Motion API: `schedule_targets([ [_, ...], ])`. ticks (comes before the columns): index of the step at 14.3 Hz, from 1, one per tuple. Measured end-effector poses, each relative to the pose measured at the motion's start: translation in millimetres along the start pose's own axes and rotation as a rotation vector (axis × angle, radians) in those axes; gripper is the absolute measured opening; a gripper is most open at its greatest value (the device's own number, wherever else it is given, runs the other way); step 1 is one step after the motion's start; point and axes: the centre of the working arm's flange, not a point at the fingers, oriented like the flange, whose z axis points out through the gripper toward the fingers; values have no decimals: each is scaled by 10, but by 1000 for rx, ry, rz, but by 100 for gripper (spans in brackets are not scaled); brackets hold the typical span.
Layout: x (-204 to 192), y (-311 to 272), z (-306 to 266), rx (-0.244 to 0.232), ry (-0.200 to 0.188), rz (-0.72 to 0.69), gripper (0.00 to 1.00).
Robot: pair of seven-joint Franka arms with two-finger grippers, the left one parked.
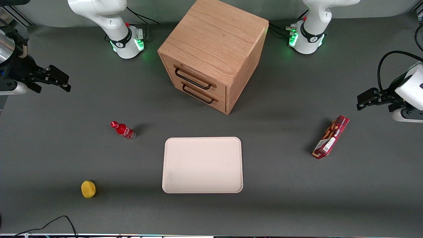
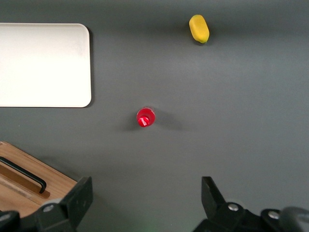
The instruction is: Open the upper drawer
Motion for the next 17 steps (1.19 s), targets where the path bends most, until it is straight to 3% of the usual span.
schedule_targets([
  [9, -25, -3, -82, 3, 3, 2, 100],
  [14, -15, -132, -48, 125, -11, -119, 100],
  [17, 8, -421, 57, 146, -32, -213, 100],
])
